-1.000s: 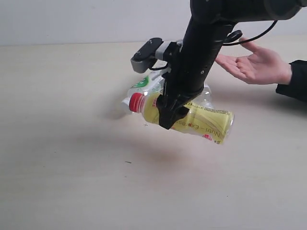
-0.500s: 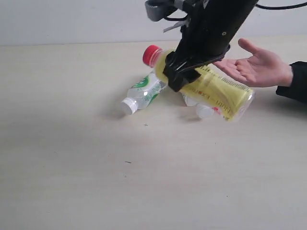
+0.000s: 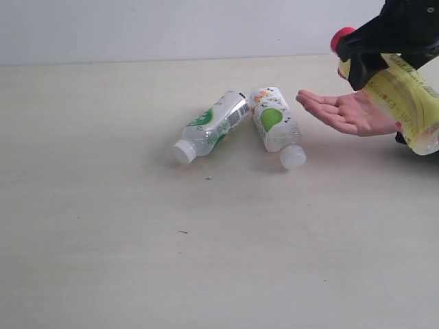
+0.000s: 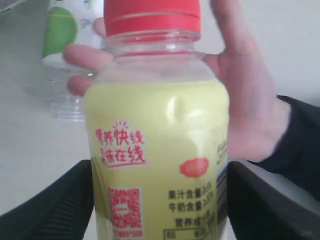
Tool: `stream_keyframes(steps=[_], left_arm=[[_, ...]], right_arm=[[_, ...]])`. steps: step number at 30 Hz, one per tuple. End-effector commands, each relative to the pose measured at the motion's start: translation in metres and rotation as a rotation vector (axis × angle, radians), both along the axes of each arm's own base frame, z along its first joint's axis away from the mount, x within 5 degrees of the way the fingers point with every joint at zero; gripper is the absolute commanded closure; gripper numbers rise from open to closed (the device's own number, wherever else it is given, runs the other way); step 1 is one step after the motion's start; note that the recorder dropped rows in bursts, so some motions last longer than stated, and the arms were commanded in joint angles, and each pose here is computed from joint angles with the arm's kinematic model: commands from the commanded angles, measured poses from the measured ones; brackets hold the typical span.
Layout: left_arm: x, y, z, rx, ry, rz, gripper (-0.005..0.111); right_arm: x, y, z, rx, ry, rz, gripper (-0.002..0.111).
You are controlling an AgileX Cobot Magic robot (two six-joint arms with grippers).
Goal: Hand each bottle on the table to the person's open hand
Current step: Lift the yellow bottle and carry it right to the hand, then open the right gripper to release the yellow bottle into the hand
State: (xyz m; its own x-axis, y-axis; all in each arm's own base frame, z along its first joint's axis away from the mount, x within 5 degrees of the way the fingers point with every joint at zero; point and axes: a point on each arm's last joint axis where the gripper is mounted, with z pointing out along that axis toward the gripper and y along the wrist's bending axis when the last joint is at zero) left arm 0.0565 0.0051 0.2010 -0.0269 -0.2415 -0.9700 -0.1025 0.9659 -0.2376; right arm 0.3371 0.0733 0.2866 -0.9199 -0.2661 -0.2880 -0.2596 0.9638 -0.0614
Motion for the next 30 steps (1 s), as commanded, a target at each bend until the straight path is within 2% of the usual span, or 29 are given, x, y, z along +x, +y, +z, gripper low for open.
stream_keyframes(steps=[1, 11, 20, 23, 30], left_arm=[[0.0, 0.0, 0.0, -0.002, -0.006, -0.004, 0.107], [0.0, 0.0, 0.0, -0.002, -0.006, -0.004, 0.107], [0.0, 0.0, 0.0, -0.002, -0.006, -0.004, 0.107], [0.0, 0.0, 0.0, -0.002, -0.006, -0.004, 0.107], [0.0, 0.0, 0.0, -0.002, -0.006, -0.004, 0.107]], right_arm=[[0.017, -0.013, -0.019, 0.019, 0.017, -0.128, 0.108], [0.043, -0.004, -0.071, 0.067, 0.059, -0.146, 0.108], [0.048, -0.003, -0.08, 0.066, 0.046, -0.128, 0.107], [0.049, -0.003, -0.08, 0.069, 0.034, -0.128, 0.1], [0.05, -0.003, -0.08, 0.064, 0.031, -0.126, 0.072]])
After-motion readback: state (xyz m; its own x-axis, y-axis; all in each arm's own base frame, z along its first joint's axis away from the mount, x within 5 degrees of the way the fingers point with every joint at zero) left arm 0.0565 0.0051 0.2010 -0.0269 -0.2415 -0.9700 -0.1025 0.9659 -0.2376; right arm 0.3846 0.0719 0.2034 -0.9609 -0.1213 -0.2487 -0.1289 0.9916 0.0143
